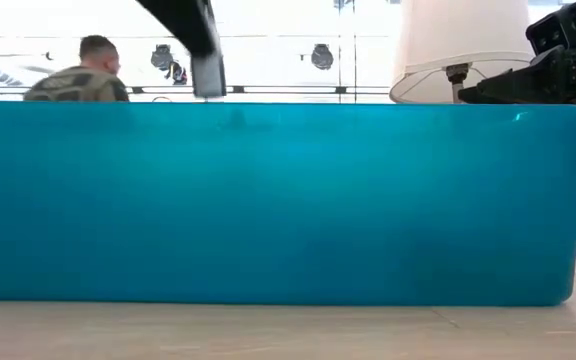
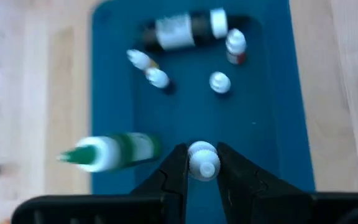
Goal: Pick & Place food coloring
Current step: Put the purple food coloring bottle into the blue container
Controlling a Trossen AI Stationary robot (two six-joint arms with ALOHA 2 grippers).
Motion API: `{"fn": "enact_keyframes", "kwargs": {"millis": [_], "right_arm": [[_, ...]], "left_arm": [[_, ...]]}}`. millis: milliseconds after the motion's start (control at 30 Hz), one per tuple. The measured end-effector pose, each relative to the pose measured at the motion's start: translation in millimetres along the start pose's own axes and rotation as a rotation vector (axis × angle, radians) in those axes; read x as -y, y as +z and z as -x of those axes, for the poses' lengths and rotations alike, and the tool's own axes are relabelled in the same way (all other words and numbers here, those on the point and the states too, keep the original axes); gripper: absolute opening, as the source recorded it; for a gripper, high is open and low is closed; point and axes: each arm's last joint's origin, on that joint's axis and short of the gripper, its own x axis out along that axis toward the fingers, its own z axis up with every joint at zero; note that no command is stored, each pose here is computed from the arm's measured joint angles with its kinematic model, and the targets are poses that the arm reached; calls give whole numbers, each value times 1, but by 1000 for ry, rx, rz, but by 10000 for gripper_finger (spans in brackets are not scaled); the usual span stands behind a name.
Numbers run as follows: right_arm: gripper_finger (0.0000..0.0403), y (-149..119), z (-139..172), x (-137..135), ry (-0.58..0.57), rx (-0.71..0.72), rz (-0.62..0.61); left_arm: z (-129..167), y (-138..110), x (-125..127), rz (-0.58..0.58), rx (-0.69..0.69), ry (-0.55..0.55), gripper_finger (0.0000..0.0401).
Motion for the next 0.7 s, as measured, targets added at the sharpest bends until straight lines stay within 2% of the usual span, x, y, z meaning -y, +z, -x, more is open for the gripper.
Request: {"fn": "enact_keyframes", "kwargs": {"millis": [100,200,333,467,700], "right_arm": [[161,0,0,0,1,-4,1],[160,-1,0,0,2,-11,1],[162,-1,0,0,2,-12,2],[160,-1,0,0,1,-11,2],[162,-1,-1,0,2,-16,2]], "left_arm": [[-22,-4,13,-18,-28,12,63],[-43,-4,14,-30,-51,17,63],[-65,2,1,1,-88,-20,63],[-77,11,-16,37,-80,-79,63],[-87,15,-31,72,-94,-118,63]]}}
